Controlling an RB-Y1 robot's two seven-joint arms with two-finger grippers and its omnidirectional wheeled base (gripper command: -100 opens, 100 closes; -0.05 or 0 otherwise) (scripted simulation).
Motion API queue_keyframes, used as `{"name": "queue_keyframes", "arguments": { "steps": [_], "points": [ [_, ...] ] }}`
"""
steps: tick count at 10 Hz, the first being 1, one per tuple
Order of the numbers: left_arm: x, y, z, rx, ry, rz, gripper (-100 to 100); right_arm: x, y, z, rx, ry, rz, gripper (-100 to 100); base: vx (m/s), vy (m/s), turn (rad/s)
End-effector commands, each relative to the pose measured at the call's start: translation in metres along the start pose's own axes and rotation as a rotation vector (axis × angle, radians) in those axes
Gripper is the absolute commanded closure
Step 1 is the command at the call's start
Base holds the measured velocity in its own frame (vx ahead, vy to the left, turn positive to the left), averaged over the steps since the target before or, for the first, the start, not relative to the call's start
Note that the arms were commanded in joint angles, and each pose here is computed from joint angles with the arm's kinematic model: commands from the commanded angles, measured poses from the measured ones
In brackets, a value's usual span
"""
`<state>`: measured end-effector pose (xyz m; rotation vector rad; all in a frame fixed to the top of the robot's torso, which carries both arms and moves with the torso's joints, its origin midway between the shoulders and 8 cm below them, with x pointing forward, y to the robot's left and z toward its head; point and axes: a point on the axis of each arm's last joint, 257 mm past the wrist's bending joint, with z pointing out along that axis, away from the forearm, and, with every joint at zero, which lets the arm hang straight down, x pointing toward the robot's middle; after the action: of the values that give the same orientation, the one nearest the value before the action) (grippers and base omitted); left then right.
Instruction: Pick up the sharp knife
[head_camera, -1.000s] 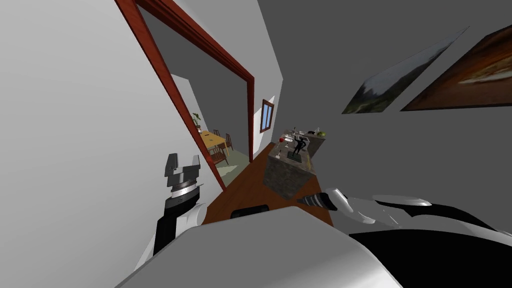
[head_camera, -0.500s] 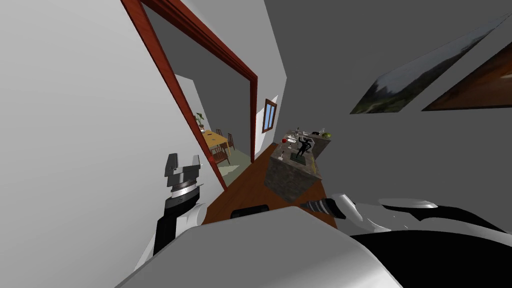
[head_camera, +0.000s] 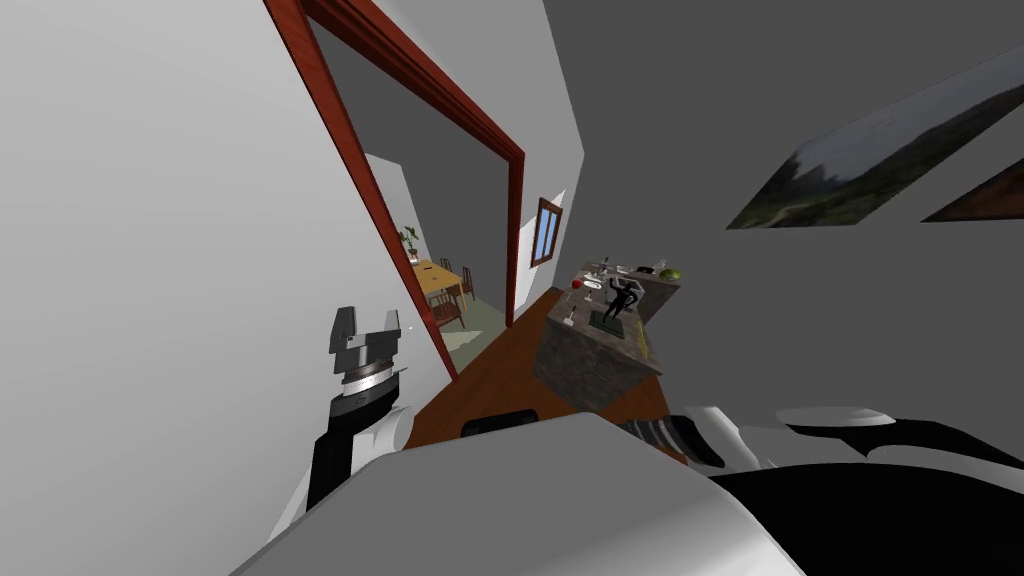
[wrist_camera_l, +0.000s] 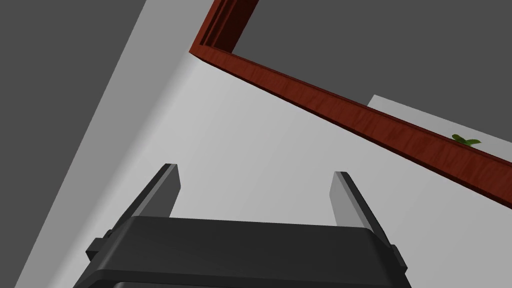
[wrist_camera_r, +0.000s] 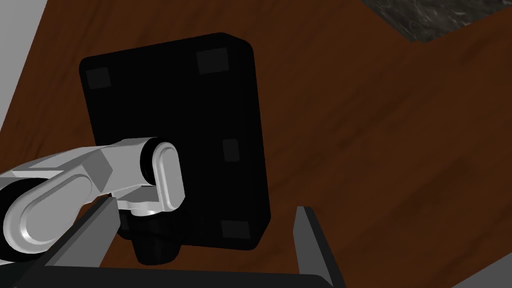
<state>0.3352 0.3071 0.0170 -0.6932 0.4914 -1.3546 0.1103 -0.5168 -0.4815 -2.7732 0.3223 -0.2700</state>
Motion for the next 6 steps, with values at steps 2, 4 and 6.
{"name": "queue_keyframes", "arguments": {
  "steps": [2,4,6],
  "points": [
    [0.000,0.000,0.000,0.000,0.000,0.000,0,-0.031,0.015,-0.016,-0.024,-0.028,0.078,-100,0.046,-0.004,0.087],
    [0.000,0.000,0.000,0.000,0.000,0.000,0,-0.055,0.028,-0.029,-0.047,-0.044,0.150,-100,0.083,-0.020,0.109],
    [0.000,0.000,0.000,0.000,0.000,0.000,0,-0.048,0.028,-0.029,-0.045,-0.016,0.183,-100,0.048,-0.014,0.057]
  ]
}}
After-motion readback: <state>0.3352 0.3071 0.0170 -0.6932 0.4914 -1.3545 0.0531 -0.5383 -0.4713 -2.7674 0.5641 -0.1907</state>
